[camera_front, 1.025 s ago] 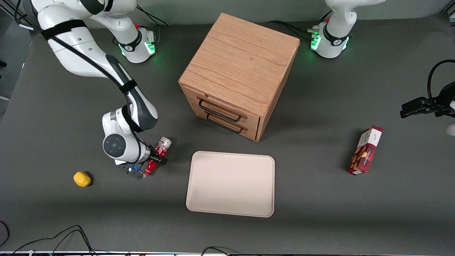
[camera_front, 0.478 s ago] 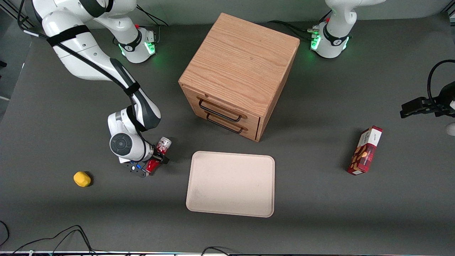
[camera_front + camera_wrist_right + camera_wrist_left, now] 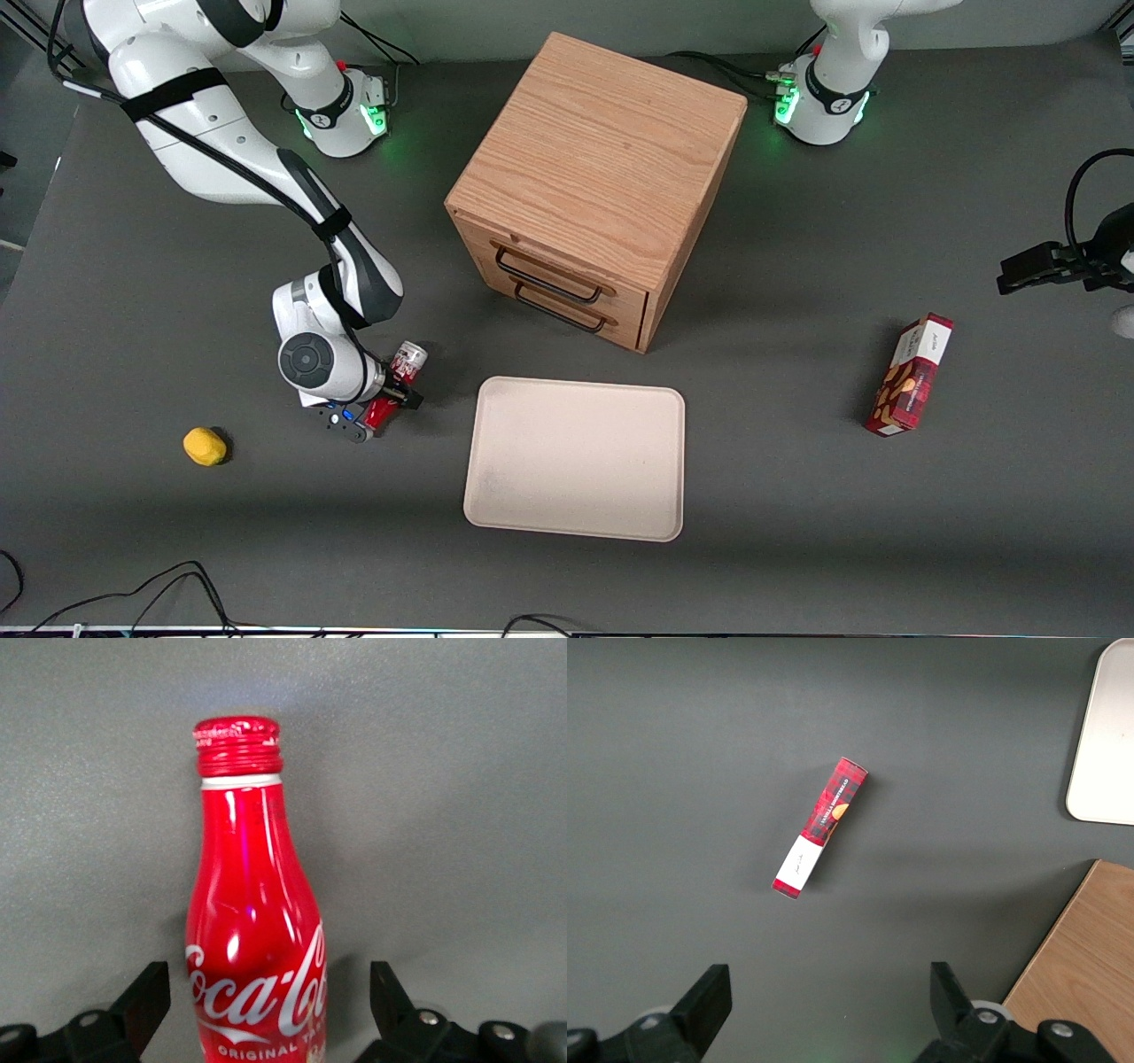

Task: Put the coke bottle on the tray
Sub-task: 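Close the right gripper around the bottle's body below the cap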

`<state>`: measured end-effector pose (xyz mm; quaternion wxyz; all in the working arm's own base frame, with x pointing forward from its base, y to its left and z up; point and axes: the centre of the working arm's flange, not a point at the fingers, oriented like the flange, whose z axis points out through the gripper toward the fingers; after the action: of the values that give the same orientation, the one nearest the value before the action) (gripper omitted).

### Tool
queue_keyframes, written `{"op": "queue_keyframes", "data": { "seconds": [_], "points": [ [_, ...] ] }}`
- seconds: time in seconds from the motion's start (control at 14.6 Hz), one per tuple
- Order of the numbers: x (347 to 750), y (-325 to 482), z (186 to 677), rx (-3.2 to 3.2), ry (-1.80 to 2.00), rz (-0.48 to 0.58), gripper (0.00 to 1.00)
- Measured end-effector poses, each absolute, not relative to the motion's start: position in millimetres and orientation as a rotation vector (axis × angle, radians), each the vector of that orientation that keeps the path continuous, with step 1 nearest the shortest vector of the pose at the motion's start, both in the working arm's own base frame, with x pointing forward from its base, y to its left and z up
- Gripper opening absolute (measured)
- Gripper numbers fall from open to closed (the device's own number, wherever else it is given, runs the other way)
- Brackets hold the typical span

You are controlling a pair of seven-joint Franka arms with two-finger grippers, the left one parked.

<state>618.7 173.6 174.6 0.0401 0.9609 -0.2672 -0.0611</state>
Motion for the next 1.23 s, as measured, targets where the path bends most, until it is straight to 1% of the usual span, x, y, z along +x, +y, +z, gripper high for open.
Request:
{"op": "queue_keyframes", "data": {
  "seconds": [0.27, 0.34, 0.41, 0.48, 0.55, 0.61, 0.68, 1.23],
  "points": [
    [618.7, 173.7, 174.5, 2.943, -0.822, -0.187, 1.00],
    [618.7, 173.7, 174.4, 2.942, -0.825, -0.187, 0.94],
    [618.7, 173.7, 174.5, 2.940, -0.831, -0.186, 0.94],
    [618.8, 173.7, 174.5, 2.938, -0.838, -0.185, 0.89],
    [618.8, 173.7, 174.5, 2.937, -0.843, -0.184, 0.79],
    [618.9, 173.8, 174.6, 2.936, -0.847, -0.183, 0.66],
    [619.1, 173.8, 174.9, 2.936, -0.850, -0.181, 0.56],
    [621.4, 172.9, 179.4, 2.935, -0.856, -0.173, 0.56]
  ]
}}
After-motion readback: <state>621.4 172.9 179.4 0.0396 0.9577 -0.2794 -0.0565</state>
